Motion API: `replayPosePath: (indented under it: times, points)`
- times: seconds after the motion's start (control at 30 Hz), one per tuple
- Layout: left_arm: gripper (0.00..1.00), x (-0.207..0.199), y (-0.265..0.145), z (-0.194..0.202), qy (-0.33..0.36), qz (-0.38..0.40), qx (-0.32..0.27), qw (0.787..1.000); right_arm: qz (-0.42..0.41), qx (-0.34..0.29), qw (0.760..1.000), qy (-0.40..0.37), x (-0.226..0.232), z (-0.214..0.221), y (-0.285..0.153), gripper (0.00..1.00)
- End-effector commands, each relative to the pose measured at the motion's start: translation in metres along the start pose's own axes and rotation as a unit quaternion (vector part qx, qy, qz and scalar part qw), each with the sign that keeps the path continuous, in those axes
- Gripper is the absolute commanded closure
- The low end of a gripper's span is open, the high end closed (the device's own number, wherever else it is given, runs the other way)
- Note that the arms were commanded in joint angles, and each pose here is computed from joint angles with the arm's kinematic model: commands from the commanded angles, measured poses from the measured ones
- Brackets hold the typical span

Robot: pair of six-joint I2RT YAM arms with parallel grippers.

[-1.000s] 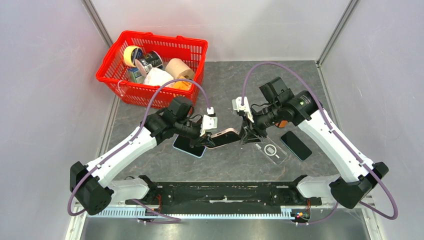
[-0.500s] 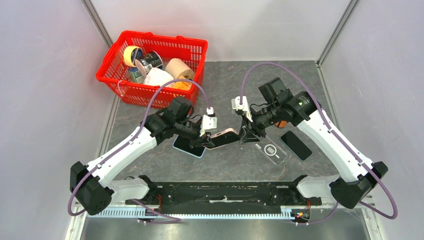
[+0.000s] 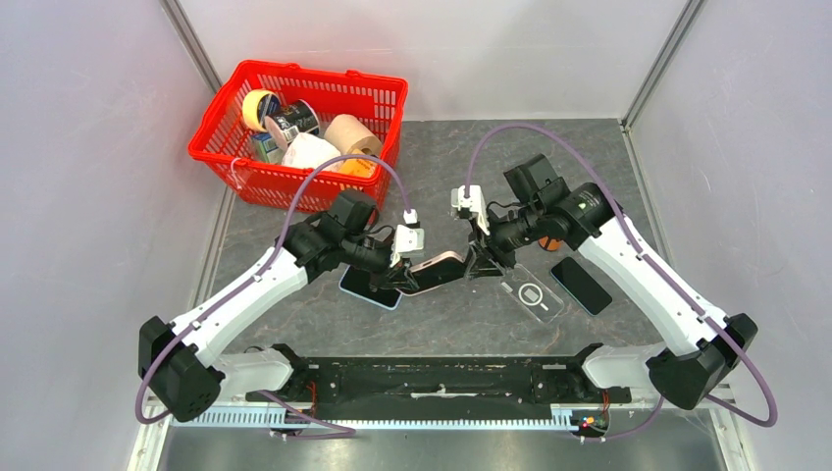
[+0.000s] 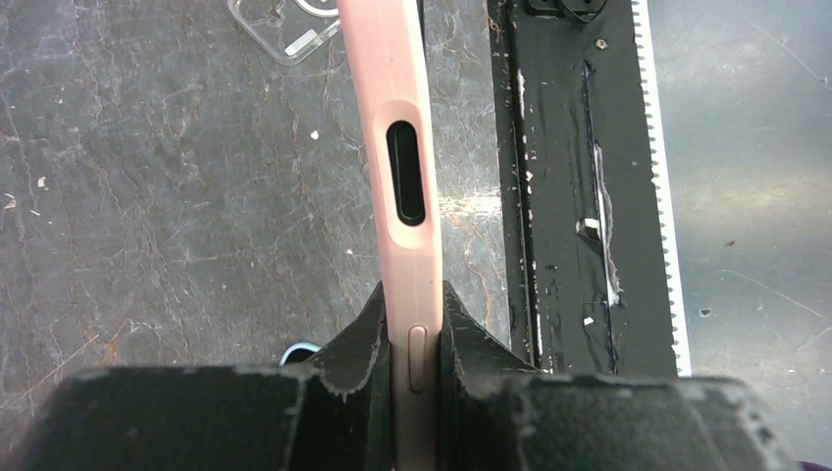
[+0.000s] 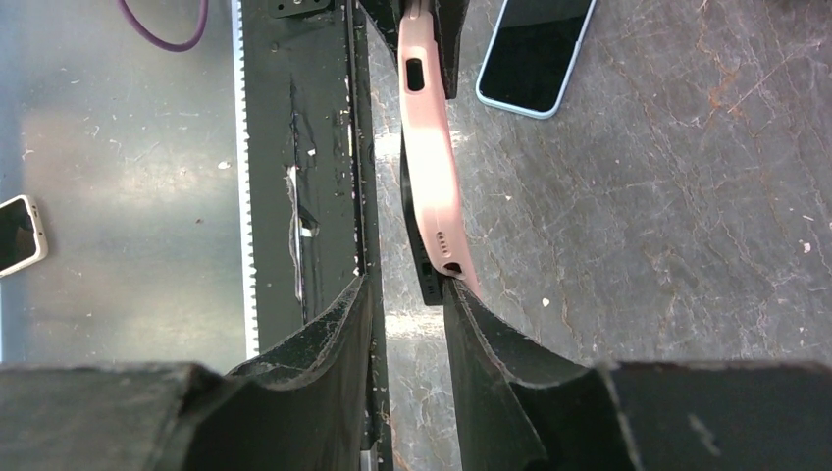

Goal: Take the phone out of the phone case
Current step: Remove the phone case from the phone.

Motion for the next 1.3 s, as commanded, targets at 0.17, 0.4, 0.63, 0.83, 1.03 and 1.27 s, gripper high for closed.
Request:
replayPosePath:
  times: [0.17, 0.4, 0.63, 0.83, 1.03, 1.27]
  points:
    - [0.98, -0.02, -0.003, -0.063, 0.072, 0.082, -0.122, 0.986, 0.06, -0.019, 0.998, -0.002, -0.036, -0.01, 0.013, 0.59]
    - [0.98, 0.003, 0.001, -0.068, 0.047, 0.024, -0.118, 0.992, 0.015, -0.031, 0.999, -0.008, -0.022, -0.007, 0.019, 0.6]
    - [0.98, 0.03, 0.002, -0.077, 0.021, -0.04, -0.127, 0.991, -0.028, -0.033, 0.999, -0.008, -0.009, 0.002, 0.025, 0.7]
    - [0.98, 0.05, -0.002, -0.081, 0.001, -0.086, -0.136, 0.987, -0.055, -0.029, 0.998, -0.003, -0.003, 0.007, 0.029, 0.73]
    - [0.98, 0.073, -0.018, -0.083, -0.009, -0.145, -0.145, 0.979, -0.06, -0.014, 0.998, -0.004, 0.0, 0.018, 0.029, 0.8]
    - [0.98, 0.097, -0.032, -0.086, -0.022, -0.209, -0.152, 0.966, -0.082, -0.004, 0.997, 0.009, 0.007, 0.027, 0.03, 0.83]
Point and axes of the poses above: each gripper's point midway between its finger pads, its own y axis out along the fingers, its own x axis along the line the jaws close on, z = x × y, the point moved 1 cm from there along -y, back along the fingers, and after that the axes turned 4 degrees about y, right-handed, at the moved point
